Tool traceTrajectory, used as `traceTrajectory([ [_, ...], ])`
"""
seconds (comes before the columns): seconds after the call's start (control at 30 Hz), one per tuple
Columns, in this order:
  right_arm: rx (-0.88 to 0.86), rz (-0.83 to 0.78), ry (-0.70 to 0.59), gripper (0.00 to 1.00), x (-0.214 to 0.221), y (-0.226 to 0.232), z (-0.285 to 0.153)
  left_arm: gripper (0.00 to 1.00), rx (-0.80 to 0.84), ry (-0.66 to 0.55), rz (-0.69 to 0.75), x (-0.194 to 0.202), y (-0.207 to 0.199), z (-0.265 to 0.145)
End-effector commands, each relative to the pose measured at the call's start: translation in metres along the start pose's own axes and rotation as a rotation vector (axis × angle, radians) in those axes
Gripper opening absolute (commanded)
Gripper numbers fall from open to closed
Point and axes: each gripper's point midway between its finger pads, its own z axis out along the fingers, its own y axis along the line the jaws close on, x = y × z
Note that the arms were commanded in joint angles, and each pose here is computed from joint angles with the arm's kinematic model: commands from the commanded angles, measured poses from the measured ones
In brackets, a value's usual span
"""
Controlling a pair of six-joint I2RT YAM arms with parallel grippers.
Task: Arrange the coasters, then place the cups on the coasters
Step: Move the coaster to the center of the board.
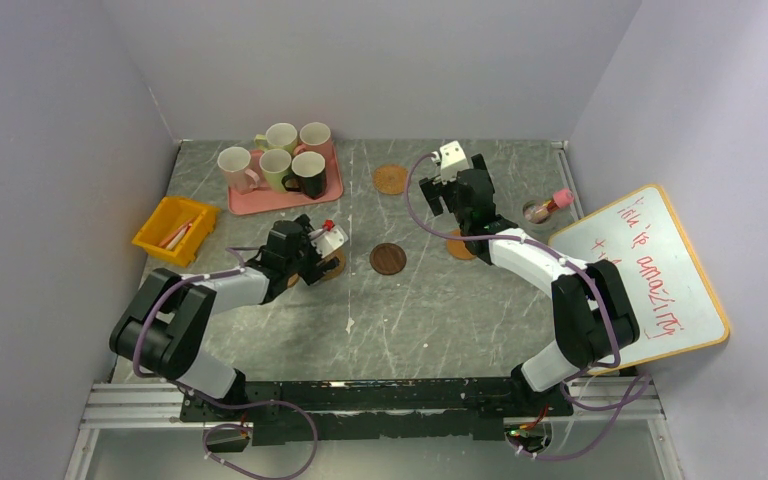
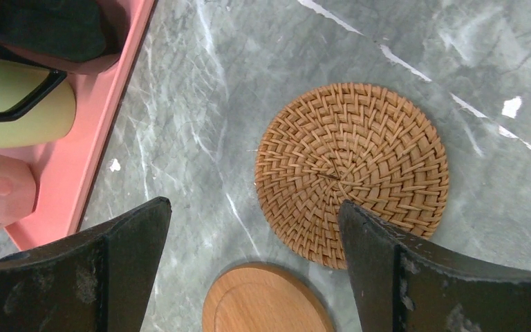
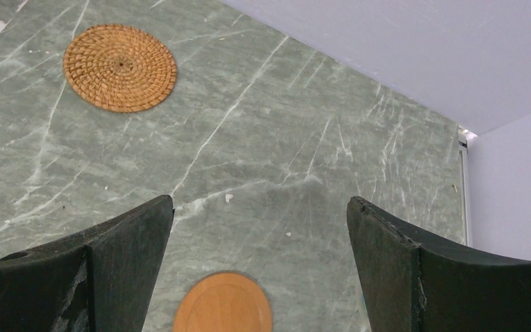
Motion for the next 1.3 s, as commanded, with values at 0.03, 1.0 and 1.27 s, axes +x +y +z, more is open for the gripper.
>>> traceTrajectory([
  [0.03, 0.005, 0.027, -0.048, 1.00, -0.016, -0.005, -0.001, 0.96, 0.045, -0.037, 0.015, -0.011, -0.004, -0.003],
  [1.0, 0.004, 0.029, -0.048, 1.00, -0.016, -0.005, -0.002, 0.96, -0.181, 0.068, 0.029, -0.015, 0.057, -0.030],
  [1.27, 0.001, 0.030, -0.051, 1.00, -0.018, -0.005, -0.003, 0.96, -0.129, 0.204, 0.089, 0.007, 0.053, -0.031],
])
